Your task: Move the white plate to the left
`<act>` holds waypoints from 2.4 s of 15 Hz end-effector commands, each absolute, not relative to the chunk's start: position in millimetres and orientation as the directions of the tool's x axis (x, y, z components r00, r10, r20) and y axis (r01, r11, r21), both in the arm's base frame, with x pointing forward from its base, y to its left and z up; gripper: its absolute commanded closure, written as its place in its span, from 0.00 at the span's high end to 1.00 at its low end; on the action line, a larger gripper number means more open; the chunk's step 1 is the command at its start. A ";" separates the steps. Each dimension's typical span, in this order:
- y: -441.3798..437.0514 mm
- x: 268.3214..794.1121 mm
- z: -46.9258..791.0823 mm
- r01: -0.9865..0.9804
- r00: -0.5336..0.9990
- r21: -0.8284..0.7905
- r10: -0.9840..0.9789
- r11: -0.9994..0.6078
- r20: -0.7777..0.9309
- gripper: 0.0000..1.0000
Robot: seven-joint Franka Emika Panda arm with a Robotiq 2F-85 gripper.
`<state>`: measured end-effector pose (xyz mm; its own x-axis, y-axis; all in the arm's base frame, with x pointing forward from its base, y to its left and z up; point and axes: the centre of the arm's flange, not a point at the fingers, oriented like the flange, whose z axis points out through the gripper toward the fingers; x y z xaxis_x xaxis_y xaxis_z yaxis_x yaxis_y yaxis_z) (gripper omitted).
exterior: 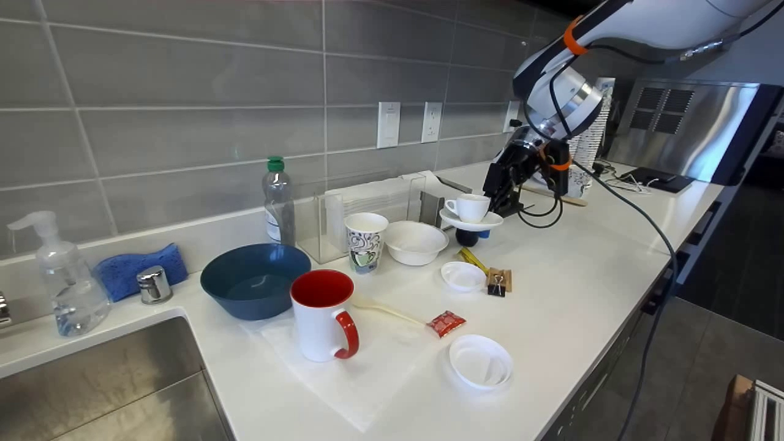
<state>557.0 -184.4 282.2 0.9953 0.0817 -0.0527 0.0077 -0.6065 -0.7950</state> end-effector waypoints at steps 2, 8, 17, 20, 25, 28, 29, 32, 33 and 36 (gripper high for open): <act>-158.3 552.9 278.0 0.013 0.992 -0.804 0.107 -0.595 -0.064 0.08; -153.2 546.2 276.6 0.006 0.992 -0.804 0.102 -0.595 -0.069 0.08; -61.3 558.9 247.9 -0.007 0.988 -0.770 0.113 -0.638 -0.103 0.02; -29.7 558.7 237.1 0.000 0.985 -0.759 0.132 -0.651 -0.112 0.02; -16.5 557.0 225.8 -0.012 0.996 -0.768 0.063 -0.640 -0.068 0.02; -24.3 554.8 218.4 -0.072 0.997 -0.774 -0.027 -0.628 -0.071 0.02; -26.2 554.4 215.9 -0.090 0.996 -0.770 -0.053 -0.632 -0.074 0.02; -29.8 551.4 211.1 -0.125 0.992 -0.760 -0.103 -0.638 -0.076 0.02; -31.0 550.0 210.1 -0.137 0.990 -0.753 -0.123 -0.644 -0.075 0.02; -34.9 548.5 206.9 -0.166 0.983 -0.741 -0.172 -0.650 -0.070 0.02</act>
<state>555.5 -36.2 203.4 0.9923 -0.1008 -0.0719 -0.1208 -0.6586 -0.7427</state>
